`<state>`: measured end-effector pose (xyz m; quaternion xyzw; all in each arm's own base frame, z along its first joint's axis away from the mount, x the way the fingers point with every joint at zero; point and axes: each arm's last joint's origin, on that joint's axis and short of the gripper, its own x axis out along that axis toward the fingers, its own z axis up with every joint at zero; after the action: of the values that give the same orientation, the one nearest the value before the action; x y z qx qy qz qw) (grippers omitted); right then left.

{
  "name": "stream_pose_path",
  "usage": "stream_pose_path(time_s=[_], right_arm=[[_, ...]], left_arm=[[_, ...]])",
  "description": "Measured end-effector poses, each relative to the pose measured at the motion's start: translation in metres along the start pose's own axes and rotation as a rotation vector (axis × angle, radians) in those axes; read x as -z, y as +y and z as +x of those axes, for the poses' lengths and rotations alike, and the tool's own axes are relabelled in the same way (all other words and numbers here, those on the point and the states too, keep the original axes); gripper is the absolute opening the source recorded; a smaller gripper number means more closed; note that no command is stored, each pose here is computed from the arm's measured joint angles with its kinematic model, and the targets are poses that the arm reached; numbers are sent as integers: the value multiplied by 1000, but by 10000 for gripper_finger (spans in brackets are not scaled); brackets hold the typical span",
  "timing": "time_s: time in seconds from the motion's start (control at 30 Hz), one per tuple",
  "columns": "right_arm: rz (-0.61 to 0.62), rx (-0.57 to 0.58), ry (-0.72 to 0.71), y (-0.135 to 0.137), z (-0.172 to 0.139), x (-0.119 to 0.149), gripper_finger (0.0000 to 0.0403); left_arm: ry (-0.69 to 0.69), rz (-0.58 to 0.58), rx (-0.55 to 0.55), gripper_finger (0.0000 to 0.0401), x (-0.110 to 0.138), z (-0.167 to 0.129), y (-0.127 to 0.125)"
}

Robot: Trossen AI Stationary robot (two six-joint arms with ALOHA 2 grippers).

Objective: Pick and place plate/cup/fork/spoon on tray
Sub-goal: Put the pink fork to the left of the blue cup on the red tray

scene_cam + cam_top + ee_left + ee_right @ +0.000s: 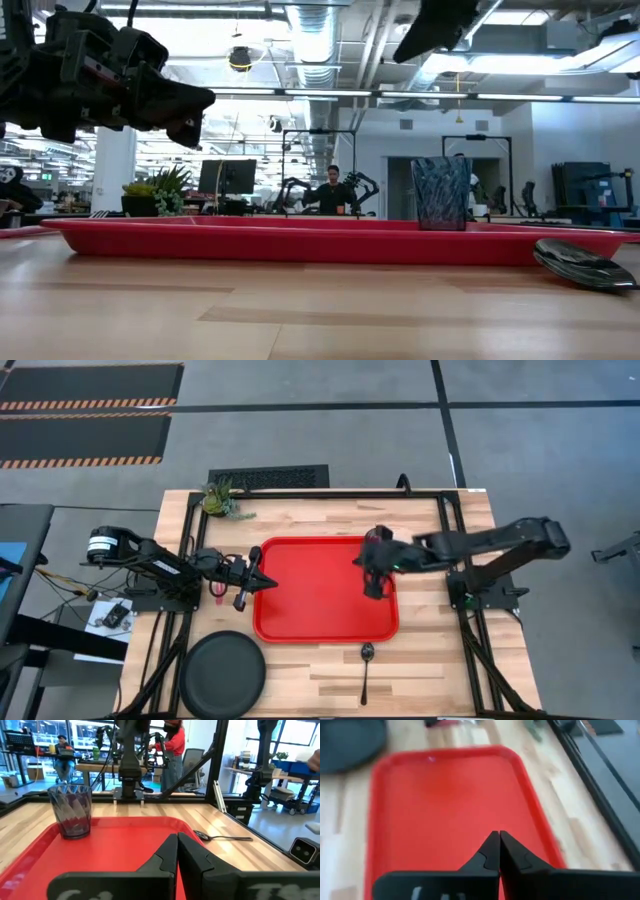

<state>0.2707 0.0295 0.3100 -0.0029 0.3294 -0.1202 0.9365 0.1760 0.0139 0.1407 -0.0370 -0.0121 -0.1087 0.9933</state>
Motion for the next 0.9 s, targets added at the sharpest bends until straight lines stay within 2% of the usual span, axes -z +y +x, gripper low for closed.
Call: stream_pose_path(time_s=[0.27, 0.4, 0.53, 0.73, 0.8, 0.9], right_arm=[[31, -171, -215, 31, -6, 52, 13], [14, -232, -263, 42, -8, 74, 7], [-18, -238, -318, 46, -3, 104, 4], [-13, -343, -510, 42, 4, 134, 6], [-53, -360, -548, 41, 4, 138, 5], [-115, -335, -568, 35, 3, 139, 7]], left_arm=[[6, -18, 22, 0, 1, 1, -5], [17, -23, -35, 0, 2, 5, -10], [78, -56, -87, 0, 2, 19, -12], [258, -107, -255, 0, -2, 52, -19], [318, -128, -357, 2, -4, 61, -23], [425, -257, -539, 13, -9, 73, -23]])
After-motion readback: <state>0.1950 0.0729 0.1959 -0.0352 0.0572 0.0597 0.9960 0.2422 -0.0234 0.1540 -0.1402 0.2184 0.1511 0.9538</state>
